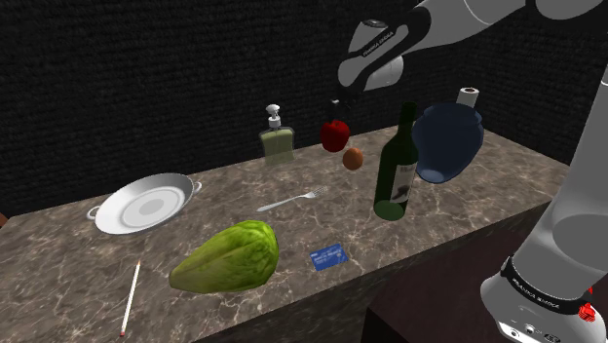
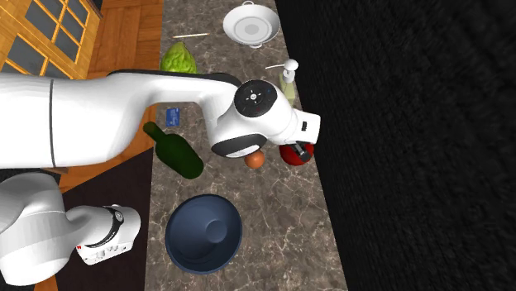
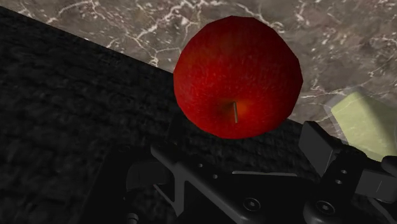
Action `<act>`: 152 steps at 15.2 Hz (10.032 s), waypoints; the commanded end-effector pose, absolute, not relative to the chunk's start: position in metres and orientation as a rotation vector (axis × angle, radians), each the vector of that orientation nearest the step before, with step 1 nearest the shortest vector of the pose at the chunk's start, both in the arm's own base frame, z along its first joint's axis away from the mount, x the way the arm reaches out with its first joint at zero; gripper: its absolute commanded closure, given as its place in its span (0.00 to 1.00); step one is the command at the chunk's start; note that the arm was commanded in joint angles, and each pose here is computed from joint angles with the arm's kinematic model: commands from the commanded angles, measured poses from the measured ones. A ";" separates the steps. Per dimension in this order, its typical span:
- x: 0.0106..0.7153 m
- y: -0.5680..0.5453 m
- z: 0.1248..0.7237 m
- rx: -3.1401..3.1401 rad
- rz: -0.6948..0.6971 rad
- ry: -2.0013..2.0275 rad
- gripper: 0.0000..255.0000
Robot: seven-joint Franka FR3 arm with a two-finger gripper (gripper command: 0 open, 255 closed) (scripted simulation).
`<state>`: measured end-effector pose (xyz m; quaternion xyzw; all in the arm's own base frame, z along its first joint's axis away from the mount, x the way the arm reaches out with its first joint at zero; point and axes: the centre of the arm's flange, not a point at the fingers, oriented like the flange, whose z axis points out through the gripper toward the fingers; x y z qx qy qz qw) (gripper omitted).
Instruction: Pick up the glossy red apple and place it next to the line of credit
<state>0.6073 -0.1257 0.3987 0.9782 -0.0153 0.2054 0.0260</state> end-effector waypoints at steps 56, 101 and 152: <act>0.612 -0.127 0.582 3.023 0.636 -0.047 1.00; 0.247 0.175 0.553 3.023 0.636 -0.047 1.00; 0.227 0.178 0.444 3.023 0.636 -0.047 0.00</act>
